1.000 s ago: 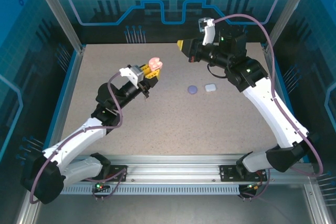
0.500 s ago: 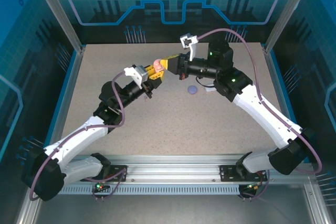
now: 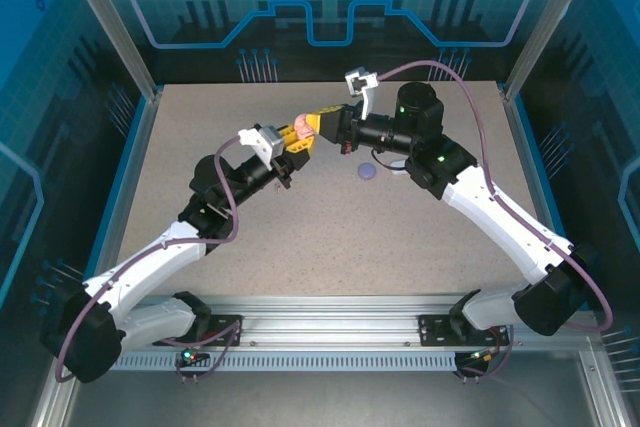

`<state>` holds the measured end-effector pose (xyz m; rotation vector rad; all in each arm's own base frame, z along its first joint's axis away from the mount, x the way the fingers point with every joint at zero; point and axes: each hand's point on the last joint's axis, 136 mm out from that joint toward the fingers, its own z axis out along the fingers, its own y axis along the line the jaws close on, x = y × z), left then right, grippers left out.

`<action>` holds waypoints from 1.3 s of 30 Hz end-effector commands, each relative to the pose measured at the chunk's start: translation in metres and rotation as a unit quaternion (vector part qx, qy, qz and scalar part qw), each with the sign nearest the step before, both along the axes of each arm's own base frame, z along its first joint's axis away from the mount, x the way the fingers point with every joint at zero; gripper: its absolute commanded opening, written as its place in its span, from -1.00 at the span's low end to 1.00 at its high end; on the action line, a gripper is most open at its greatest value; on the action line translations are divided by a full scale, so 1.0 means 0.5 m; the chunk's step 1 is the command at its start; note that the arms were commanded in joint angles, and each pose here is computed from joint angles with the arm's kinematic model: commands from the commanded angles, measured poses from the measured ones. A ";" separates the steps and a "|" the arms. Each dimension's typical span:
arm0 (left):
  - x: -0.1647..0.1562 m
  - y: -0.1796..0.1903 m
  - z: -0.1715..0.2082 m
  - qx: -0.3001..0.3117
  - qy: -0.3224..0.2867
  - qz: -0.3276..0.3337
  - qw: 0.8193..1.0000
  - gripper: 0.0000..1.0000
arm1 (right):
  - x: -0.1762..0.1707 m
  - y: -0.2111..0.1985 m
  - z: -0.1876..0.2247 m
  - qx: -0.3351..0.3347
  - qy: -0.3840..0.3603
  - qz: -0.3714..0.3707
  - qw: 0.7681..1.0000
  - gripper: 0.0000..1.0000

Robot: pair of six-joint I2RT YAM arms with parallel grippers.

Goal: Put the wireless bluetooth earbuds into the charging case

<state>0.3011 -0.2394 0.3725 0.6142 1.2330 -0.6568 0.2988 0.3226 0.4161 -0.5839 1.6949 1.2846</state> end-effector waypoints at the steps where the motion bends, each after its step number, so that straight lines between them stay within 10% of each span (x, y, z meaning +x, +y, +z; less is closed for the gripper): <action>1: -0.013 -0.005 0.043 -0.004 -0.031 -0.008 0.999 -1.00 | -0.005 -0.012 0.038 0.019 -0.026 -0.011 0.999 -0.92; 39: -0.015 0.007 0.063 -0.008 -0.045 0.010 0.999 -1.00 | -0.004 -0.016 -0.053 -0.036 0.003 0.000 0.999 -1.00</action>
